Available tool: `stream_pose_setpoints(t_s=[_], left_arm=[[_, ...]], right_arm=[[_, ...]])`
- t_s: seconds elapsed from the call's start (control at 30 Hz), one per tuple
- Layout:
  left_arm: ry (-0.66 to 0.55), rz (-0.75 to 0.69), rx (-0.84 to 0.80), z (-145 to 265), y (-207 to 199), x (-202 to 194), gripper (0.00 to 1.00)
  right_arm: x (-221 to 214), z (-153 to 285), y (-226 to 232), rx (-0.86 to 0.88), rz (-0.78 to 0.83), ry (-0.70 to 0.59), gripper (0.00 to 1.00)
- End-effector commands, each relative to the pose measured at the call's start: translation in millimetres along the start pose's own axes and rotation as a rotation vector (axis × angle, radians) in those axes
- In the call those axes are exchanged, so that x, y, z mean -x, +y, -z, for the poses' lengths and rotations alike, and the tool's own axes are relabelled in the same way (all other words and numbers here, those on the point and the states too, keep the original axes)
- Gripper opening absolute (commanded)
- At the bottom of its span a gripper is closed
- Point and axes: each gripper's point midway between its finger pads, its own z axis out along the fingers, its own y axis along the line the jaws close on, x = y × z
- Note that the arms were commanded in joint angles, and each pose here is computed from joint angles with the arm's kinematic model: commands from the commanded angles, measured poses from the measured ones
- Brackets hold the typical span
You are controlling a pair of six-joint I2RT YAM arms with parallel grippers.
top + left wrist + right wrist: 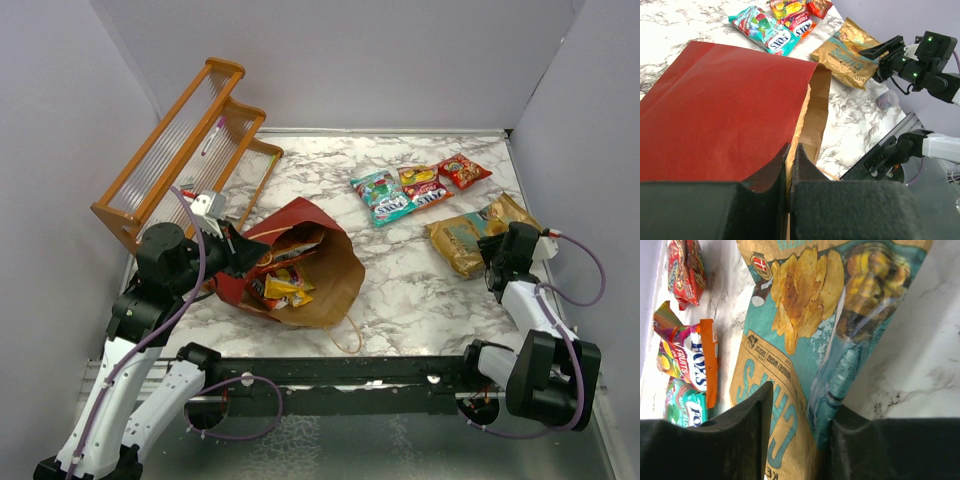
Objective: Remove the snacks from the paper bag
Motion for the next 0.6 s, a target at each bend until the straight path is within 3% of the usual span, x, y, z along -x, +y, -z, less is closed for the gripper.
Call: stream_pose_setpoints(t_s=[0.0,0.1,0.2,0.43,0.57], left_arm=[[-0.049,-0.042,-0.034,4,-5,4,0.0],[-0.07,-0.046,-0.047,5,-6,2,0.0],[-0.079,-0.063,-0.037,6,-2,0,0.0],[-0.132,-0.021,-0.059,5,0,-8,0.0],[-0.148,-0.007,-0.083,4,1,-16,0.0]], right_arm=[[21,12,-8,-0.047,0.063,-0.081,0.73],[34,21,-6,-0.056,0.105,-0.117,0.91],[42,28,-5,-0.057,0.151,-0.139,0.99],[45,43,14,0.035,0.264,-0.105,0.99],[40,59,68,0.264,0.381,-0.064,0.99]])
